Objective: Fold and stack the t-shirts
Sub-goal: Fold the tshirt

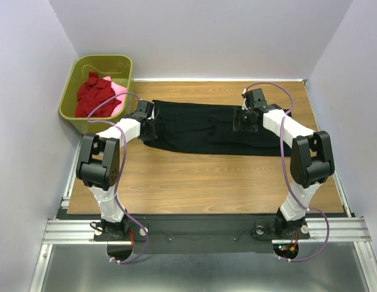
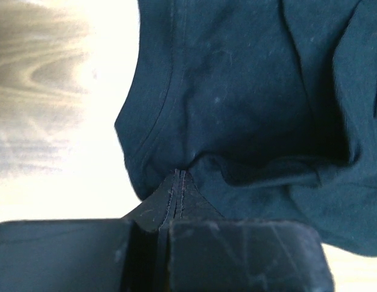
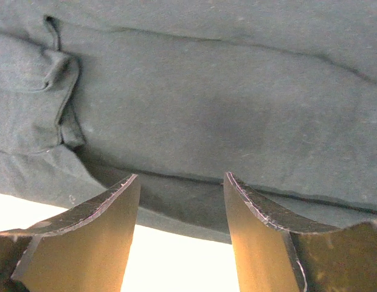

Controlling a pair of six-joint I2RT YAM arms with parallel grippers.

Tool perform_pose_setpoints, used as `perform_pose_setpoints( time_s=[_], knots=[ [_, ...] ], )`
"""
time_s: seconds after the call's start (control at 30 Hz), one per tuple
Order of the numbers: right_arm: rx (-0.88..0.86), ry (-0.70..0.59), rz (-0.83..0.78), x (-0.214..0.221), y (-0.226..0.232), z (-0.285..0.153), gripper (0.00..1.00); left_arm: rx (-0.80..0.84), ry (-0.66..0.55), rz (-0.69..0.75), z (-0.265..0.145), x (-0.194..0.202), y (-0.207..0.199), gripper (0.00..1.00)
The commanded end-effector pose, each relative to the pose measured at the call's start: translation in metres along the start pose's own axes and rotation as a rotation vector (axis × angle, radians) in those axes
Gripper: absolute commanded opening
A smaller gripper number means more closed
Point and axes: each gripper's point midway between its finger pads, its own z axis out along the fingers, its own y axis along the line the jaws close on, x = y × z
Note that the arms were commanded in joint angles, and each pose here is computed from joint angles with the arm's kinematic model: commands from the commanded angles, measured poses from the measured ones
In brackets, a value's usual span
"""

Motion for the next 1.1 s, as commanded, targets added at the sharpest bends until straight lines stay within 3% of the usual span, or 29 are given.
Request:
perform_pose_setpoints(
  time_s=[0.0,0.53,0.7,0.8,0.9,0.93,1.07],
  knots=[
    [0.010,-0.061,0.021,-0.016,-0.007,-0.006,0.63,-0.019,-0.018,-0.040,-0.029,0.001,0.006,0.00],
    [0.068,-0.071,-0.004,-0.016,-0.019,-0.007,0.61,-0.045,0.105,-0.144,-0.041,0.078,0.021,0.00],
    [0.079,-0.065,-0.003,-0.014,-0.021,-0.004,0.61,-0.065,0.112,-0.174,-0.042,0.083,0.034,0.00],
    [0.079,-0.069,-0.008,-0.015,-0.022,-0.005,0.61,-0.020,0.053,-0.165,-0.048,0.067,0.029,0.01],
    [0.071,-0.070,-0.014,-0.016,-0.020,-0.005,0.61,0.018,-0.028,-0.144,-0.058,0.042,0.023,0.13],
    [0.065,-0.071,-0.014,-0.017,-0.019,-0.006,0.61,0.029,-0.054,-0.123,-0.061,0.031,0.021,0.26],
    [0.057,-0.071,-0.015,-0.016,-0.018,-0.007,0.61,0.056,-0.086,-0.085,-0.061,0.011,0.015,0.39]
  ],
)
